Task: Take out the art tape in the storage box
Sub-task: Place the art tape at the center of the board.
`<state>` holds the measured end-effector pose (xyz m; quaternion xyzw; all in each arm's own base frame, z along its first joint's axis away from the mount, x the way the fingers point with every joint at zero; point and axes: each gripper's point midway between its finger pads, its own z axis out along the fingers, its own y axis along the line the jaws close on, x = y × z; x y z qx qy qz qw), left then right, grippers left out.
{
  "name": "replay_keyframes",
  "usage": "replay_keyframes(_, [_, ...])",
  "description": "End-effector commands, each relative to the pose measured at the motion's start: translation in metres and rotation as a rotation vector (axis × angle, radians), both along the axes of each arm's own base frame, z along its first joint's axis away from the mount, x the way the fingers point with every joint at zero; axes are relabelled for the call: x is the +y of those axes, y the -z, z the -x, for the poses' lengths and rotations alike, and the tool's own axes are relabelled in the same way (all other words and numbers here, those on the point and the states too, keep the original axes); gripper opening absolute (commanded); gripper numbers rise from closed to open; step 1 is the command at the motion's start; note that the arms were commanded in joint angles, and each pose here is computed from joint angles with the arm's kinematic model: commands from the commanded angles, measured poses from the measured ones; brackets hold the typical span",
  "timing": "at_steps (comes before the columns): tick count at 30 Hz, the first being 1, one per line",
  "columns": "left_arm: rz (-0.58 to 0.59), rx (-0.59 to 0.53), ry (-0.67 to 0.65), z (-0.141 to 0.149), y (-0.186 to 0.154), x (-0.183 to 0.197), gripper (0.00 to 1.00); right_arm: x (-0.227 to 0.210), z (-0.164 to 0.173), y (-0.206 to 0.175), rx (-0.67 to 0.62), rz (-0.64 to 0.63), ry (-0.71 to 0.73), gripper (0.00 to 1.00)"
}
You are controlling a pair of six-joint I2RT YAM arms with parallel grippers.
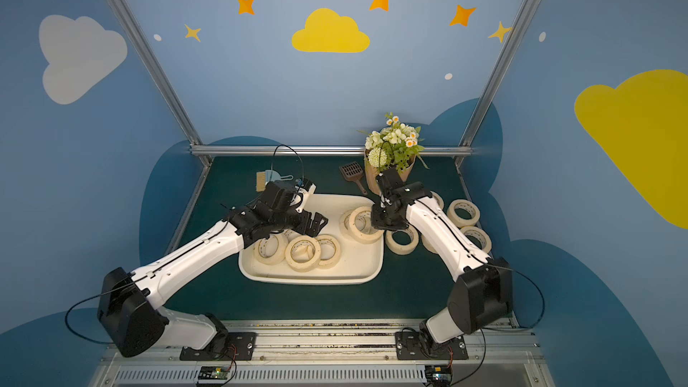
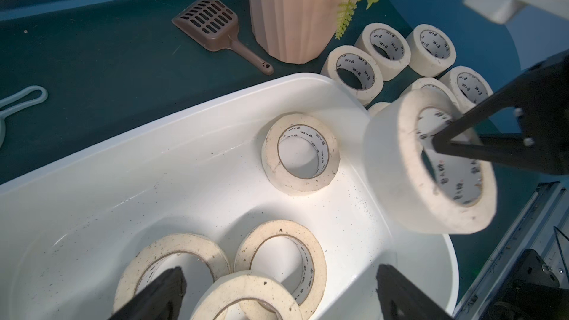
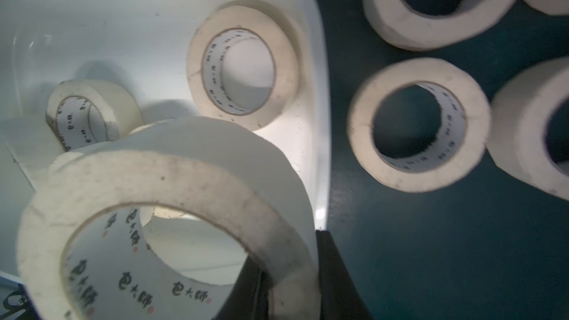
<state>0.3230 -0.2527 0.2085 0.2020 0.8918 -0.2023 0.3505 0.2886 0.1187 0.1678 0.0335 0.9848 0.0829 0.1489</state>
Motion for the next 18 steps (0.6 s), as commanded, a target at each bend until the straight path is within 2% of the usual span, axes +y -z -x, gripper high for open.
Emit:
replay_keyframes(1, [-0.020,0.023,-0.020,-0.008,0.015,0.011,1.00,-0.068,0.025,0.012,0.025,0.099,0.185,0.00])
replay_keyframes(5, [-0.027,0.047,0.003,-0.020,0.029,0.002,1.00,-0.151,0.049,0.032,0.050,0.151,0.478,0.00])
replay_keyframes(10, [-0.019,0.112,0.083,-0.037,0.043,-0.027,0.98,-0.231,0.075,0.058,0.055,0.103,0.857,0.00])
replay_keyframes(12, [-0.020,0.126,0.105,-0.043,0.048,-0.038,0.97,-0.250,0.089,0.066,0.087,0.095,0.963,0.00])
replay_keyframes(18, [-0.049,0.160,0.128,-0.058,0.074,-0.055,0.95,-0.289,0.127,0.085,0.111,0.108,1.160,0.00])
